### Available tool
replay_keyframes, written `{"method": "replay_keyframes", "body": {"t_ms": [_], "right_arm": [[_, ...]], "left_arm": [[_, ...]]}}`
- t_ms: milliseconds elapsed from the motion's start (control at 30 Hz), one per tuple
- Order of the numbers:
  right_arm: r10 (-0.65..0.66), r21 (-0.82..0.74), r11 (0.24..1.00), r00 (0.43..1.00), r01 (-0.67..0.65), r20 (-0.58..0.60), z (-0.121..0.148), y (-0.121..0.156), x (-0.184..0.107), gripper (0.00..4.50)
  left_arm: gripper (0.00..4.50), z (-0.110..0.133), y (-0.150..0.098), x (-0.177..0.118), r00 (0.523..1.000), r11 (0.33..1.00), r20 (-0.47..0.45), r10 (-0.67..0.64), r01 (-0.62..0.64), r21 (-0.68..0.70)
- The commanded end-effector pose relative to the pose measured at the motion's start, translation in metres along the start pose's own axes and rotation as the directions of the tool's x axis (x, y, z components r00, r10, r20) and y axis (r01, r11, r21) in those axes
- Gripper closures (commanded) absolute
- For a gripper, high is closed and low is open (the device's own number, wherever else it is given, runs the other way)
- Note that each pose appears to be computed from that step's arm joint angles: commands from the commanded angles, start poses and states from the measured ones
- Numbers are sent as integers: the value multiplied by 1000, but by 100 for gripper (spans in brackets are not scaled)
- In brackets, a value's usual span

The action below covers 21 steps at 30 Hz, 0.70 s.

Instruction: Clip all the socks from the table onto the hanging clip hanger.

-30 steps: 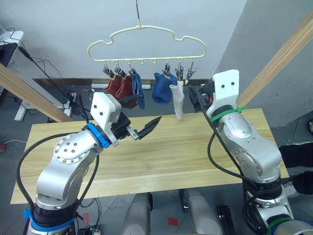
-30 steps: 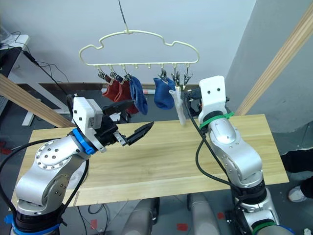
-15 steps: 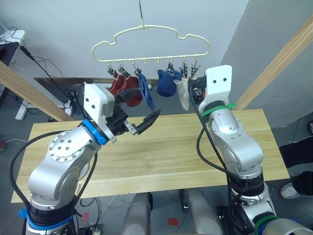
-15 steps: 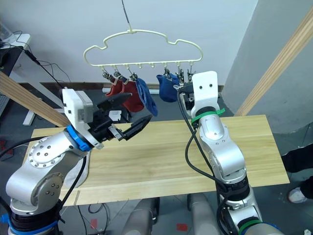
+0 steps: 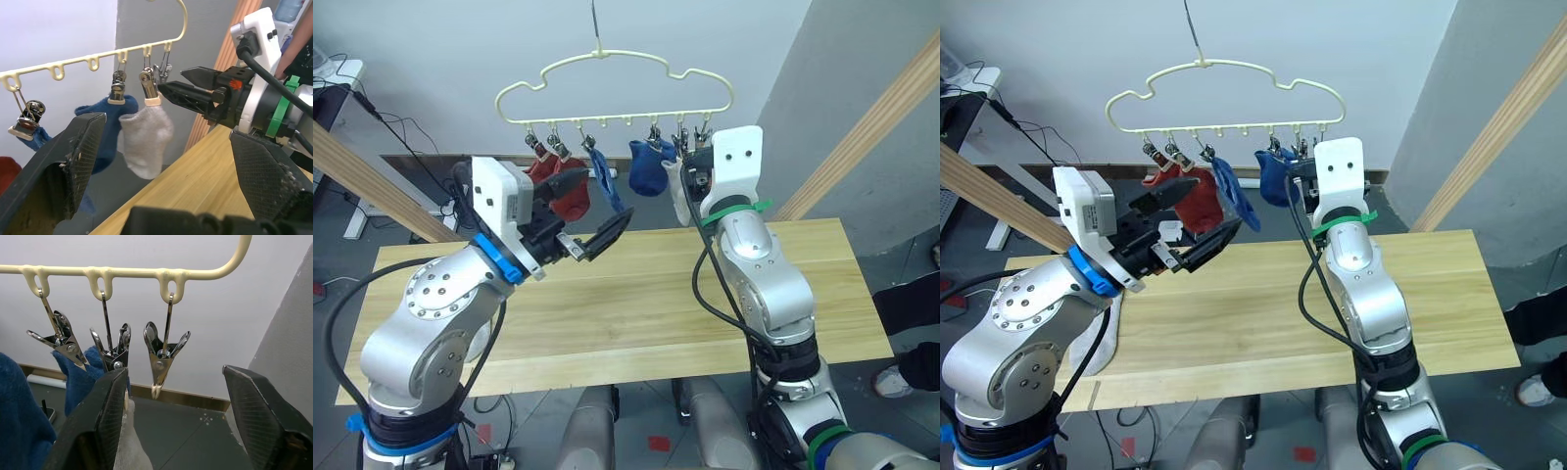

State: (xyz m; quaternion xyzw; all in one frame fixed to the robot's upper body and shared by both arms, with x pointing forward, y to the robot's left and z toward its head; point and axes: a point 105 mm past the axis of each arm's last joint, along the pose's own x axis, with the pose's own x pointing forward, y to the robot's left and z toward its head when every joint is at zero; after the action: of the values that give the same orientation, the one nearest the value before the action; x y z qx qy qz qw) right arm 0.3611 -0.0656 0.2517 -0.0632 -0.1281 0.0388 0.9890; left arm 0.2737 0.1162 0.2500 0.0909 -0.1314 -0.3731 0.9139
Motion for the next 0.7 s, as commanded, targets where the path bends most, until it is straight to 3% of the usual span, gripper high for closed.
{"method": "replay_keyframes", "body": {"t_ms": [33, 133, 633, 700], "right_arm": [[-36, 9, 999, 996, 35, 78, 18, -7, 2, 220], [-42, 8, 999, 996, 42, 76, 18, -8, 4, 318], [-19, 44, 999, 996, 15, 84, 21, -1, 1, 318], [-27, 41, 999, 996, 23, 84, 21, -2, 1, 262]], "left_arm": [[0, 13, -7, -2, 999, 998, 39, -14, 12, 55], [0, 12, -8, -2, 999, 999, 35, -18, 16, 50], [0, 11, -10, -3, 999, 998, 29, -20, 18, 55], [0, 11, -11, -3, 999, 998, 30, -24, 23, 53]]}}
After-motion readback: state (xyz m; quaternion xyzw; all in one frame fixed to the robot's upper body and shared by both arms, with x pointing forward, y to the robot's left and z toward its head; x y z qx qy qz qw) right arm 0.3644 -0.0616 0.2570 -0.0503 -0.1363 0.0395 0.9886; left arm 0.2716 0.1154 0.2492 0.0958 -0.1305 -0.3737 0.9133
